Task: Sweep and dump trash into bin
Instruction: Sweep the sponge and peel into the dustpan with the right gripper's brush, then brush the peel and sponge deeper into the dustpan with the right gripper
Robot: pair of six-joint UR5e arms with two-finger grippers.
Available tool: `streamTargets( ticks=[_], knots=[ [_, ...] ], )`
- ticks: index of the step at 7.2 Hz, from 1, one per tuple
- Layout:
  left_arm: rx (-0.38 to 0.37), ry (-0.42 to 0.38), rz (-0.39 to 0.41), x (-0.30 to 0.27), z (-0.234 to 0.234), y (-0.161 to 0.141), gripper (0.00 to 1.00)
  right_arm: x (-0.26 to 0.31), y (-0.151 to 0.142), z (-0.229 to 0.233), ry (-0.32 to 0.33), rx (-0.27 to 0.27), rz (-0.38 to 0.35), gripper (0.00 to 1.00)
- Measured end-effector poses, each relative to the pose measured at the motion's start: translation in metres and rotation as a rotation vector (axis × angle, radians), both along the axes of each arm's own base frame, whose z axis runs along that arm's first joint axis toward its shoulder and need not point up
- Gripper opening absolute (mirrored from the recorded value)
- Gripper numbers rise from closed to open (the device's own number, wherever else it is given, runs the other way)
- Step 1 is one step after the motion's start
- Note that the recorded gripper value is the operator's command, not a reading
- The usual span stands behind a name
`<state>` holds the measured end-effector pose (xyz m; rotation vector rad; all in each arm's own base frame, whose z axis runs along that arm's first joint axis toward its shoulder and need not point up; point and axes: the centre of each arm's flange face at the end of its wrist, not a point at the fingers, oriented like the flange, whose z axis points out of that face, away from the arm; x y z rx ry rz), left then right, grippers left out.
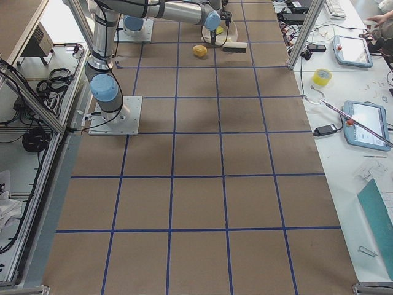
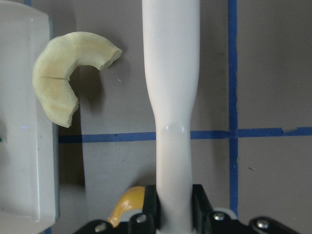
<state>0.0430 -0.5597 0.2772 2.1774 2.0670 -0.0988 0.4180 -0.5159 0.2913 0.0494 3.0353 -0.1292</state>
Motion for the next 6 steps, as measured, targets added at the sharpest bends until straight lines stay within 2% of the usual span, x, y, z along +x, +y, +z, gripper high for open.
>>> streamTargets(
  ticks=[1,3,6],
  knots=[
    [0.0,0.002,0.01,0.0,0.002,0.008,0.0,-0.001,0.0,-0.006,-0.012,-0.027,0.019,0.0],
    [0.002,0.005,0.03,0.0,0.0,0.01,0.0,0.002,-0.005,-0.025,-0.021,-0.04,0.059,0.0],
    [0.002,0.039,0.098,-0.002,-0.011,-0.011,0.0,0.006,-0.014,-0.047,-0.021,-0.051,0.111,0.0]
  ],
)
